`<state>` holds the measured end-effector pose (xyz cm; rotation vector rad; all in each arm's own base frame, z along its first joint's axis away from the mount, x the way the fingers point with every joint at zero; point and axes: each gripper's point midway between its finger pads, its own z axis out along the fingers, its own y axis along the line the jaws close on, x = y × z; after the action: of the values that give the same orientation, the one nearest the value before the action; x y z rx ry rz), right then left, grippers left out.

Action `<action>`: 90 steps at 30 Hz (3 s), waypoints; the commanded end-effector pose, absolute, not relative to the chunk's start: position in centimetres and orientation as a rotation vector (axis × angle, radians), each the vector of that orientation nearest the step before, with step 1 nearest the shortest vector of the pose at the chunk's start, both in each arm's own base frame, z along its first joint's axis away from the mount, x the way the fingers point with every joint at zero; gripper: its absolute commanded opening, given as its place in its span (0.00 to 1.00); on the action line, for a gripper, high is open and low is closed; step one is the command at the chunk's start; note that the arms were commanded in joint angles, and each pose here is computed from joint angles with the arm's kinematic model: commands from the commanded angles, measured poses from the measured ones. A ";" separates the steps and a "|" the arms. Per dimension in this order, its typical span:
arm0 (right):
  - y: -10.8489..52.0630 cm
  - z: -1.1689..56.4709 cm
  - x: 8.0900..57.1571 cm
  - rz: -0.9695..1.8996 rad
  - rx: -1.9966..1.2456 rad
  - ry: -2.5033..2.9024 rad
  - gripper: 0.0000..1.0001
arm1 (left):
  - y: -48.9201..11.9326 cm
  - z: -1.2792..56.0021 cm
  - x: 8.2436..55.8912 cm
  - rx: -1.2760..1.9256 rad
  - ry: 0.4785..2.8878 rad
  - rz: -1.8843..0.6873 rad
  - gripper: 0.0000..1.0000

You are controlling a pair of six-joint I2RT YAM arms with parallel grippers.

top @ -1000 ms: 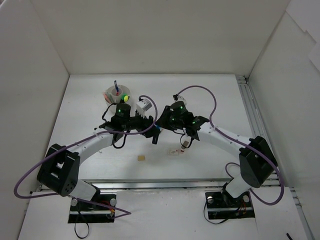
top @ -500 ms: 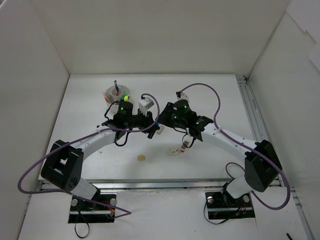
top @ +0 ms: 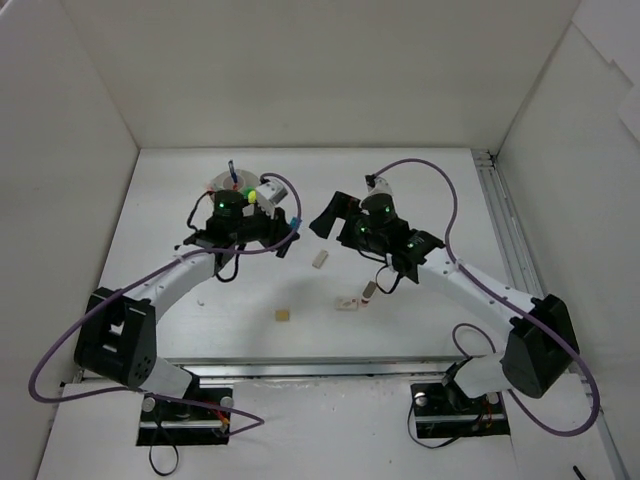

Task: Sort the stationery into containers
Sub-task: Place the pen in the storage box.

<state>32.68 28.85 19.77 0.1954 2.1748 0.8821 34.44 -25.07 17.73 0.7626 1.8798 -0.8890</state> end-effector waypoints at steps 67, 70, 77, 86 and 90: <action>16.5 21.8 39.2 0.608 0.216 2.089 0.98 | -9.6 24.3 52.2 0.705 1.175 -0.631 0.00; 16.6 21.7 39.2 0.610 0.218 2.089 0.98 | -9.0 23.8 52.4 0.688 1.191 -0.622 0.00; 16.7 21.5 39.4 0.623 0.225 2.086 0.98 | -8.8 22.6 52.3 0.662 1.224 -0.618 0.00; 17.3 21.6 39.2 0.658 0.206 2.087 0.98 | -8.9 25.2 50.4 0.688 1.134 -0.603 0.01; 17.2 21.7 39.0 0.660 0.203 2.084 0.98 | -9.0 27.4 49.2 0.707 1.065 -0.624 0.02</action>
<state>37.72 16.79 18.41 0.2224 2.1948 0.6114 51.35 -8.95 18.65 0.5771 1.3605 -0.7246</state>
